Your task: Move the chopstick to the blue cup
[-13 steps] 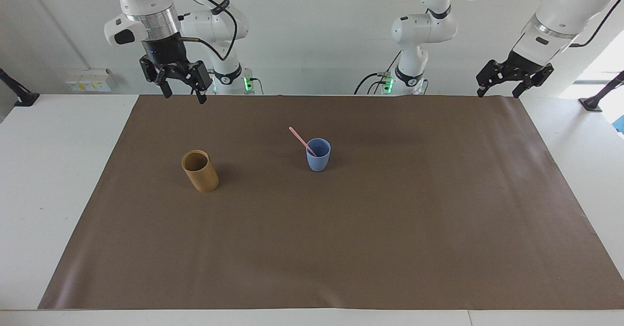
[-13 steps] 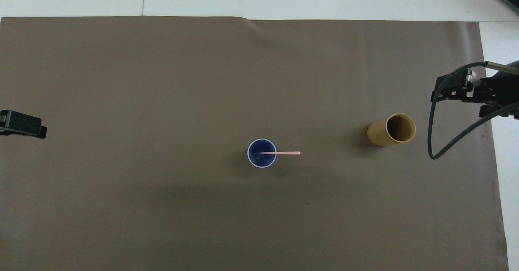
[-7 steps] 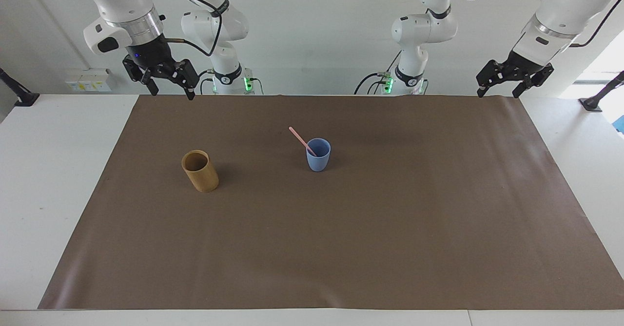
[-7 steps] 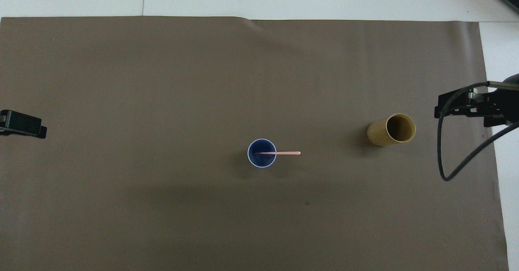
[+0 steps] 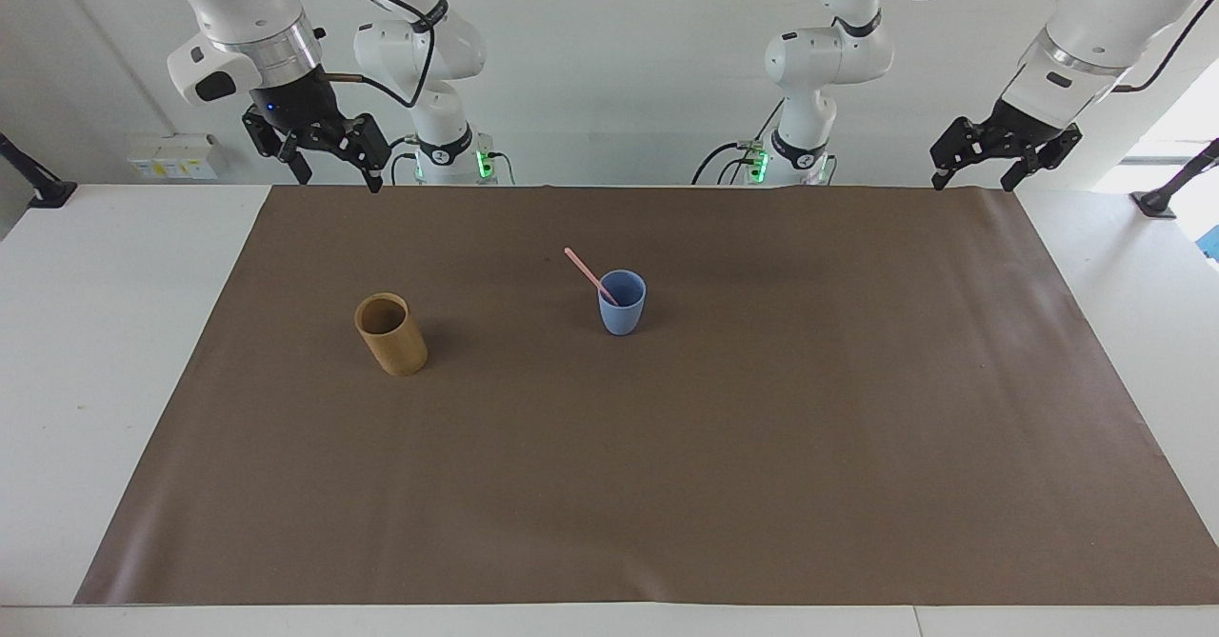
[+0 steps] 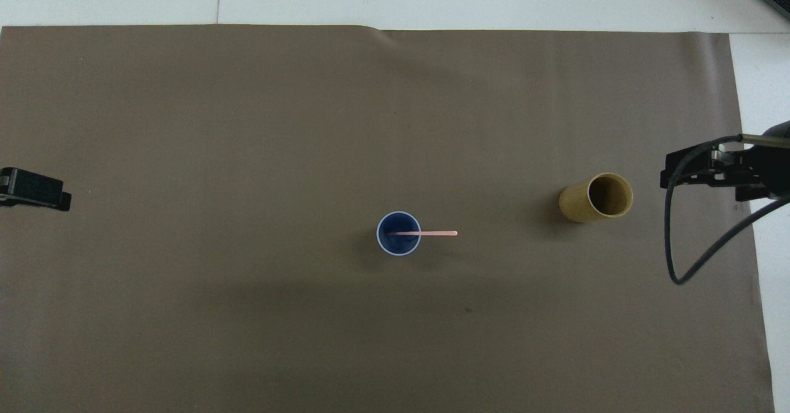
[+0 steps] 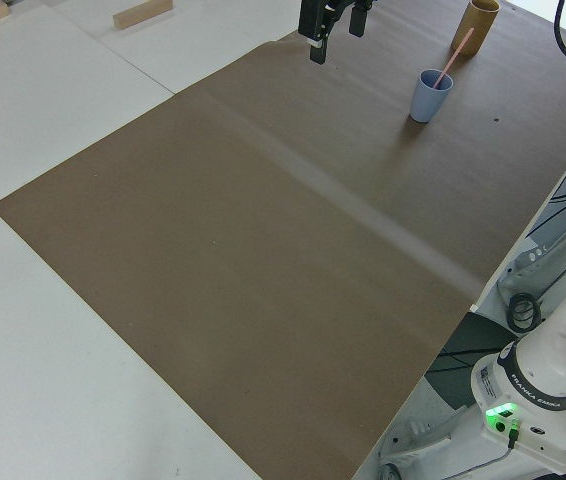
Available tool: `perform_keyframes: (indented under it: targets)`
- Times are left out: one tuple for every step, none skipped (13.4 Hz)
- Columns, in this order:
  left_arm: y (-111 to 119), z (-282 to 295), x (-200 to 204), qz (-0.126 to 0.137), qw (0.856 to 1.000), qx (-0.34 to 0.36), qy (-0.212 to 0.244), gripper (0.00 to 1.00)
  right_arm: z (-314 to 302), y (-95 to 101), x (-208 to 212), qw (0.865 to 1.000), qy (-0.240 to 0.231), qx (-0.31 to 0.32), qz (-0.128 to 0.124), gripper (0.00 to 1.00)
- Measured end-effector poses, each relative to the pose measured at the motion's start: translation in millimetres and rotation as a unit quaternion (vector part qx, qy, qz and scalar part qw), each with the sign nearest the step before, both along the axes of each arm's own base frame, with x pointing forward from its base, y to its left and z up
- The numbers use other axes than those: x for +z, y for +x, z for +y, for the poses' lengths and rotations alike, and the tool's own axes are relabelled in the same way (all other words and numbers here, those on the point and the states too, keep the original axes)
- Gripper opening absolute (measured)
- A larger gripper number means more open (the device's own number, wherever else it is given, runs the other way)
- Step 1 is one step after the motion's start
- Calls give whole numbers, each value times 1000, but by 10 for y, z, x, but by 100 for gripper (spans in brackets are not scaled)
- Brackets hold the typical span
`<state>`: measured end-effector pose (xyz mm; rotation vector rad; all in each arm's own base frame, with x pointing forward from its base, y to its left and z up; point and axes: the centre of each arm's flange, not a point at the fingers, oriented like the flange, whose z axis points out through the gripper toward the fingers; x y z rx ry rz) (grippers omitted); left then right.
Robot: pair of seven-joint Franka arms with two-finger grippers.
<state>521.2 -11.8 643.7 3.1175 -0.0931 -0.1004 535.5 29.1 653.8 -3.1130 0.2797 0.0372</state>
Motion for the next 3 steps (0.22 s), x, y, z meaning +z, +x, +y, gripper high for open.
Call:
perform_keyframes:
  targets:
    - [0, 0, 0, 0, 1000, 0, 0, 100, 0, 0, -1, 1000, 0, 9, 0, 100]
    - [0, 0, 0, 0, 1000, 0, 0, 100, 0, 0, -1, 1000, 0, 18, 0, 100]
    - [0, 0, 0, 0, 1000, 0, 0, 100, 0, 0, -1, 1000, 1, 24, 0, 100]
